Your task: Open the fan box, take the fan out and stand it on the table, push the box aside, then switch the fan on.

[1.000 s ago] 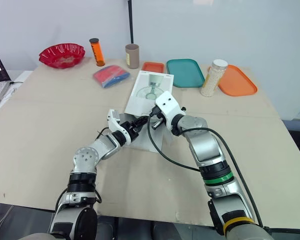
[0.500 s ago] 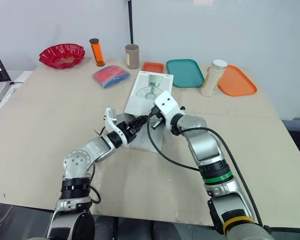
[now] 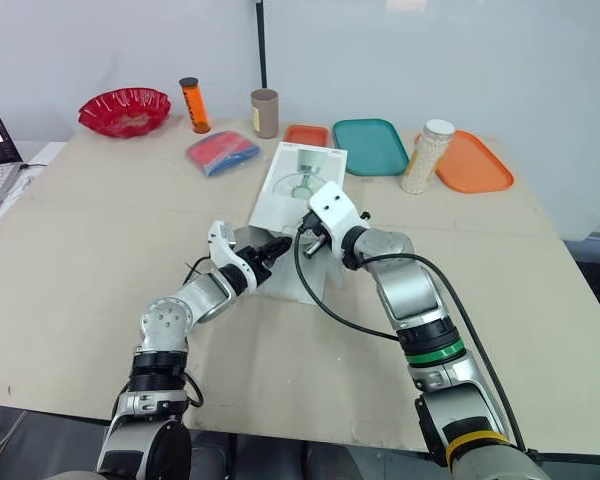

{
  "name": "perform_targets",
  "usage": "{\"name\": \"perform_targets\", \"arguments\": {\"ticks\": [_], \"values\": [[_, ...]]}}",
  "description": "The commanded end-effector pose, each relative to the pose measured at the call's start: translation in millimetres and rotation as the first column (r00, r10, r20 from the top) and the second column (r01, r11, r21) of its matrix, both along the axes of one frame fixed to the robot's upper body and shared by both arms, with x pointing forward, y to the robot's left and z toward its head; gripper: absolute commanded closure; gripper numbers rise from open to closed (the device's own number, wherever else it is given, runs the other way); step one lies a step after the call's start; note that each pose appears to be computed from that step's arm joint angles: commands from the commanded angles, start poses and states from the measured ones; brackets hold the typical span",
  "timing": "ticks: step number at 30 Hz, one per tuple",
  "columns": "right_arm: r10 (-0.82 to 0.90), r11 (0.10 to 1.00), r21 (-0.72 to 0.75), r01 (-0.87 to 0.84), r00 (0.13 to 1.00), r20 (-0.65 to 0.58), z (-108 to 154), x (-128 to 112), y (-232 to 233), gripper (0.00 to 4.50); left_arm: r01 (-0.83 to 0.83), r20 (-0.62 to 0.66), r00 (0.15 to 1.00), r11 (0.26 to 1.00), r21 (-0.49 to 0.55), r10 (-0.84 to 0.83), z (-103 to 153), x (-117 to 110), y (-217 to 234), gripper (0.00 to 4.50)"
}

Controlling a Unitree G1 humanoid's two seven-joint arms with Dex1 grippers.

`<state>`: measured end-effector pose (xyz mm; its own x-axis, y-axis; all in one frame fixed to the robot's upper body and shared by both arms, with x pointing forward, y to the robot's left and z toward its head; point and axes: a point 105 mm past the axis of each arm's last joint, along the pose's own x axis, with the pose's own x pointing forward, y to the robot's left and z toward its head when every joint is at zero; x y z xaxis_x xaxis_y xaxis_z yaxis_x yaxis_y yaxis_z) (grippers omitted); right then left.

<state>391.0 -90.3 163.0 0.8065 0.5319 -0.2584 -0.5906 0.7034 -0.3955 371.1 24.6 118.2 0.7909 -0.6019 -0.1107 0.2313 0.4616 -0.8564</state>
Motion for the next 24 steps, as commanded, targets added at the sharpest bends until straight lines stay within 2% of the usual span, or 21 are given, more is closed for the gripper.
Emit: {"name": "perform_targets", "arguments": {"ticks": [1, 11, 24], "values": [[-0.043, 0.998, -0.052, 0.036, 0.989, -0.144, -43.7, -3.5, -10.7, 4.50, -0.003, 0.051, 0.999, 1.000, -0.030, 0.004, 17.0, 5.6, -10.2, 1.26], [-0.044, 0.998, -0.057, 0.036, 0.988, -0.145, -45.9, -2.6, -11.2, 4.50, 0.039, 0.089, 0.996, 0.996, -0.078, -0.032, 25.7, -4.5, -15.8, 1.26], [-0.046, 0.998, -0.058, 0.038, 0.988, -0.149, -46.7, -4.9, -12.9, 4.50, 0.010, 0.085, 0.996, 0.996, -0.094, -0.002, 27.5, 7.6, -18.3, 1.26]]}}
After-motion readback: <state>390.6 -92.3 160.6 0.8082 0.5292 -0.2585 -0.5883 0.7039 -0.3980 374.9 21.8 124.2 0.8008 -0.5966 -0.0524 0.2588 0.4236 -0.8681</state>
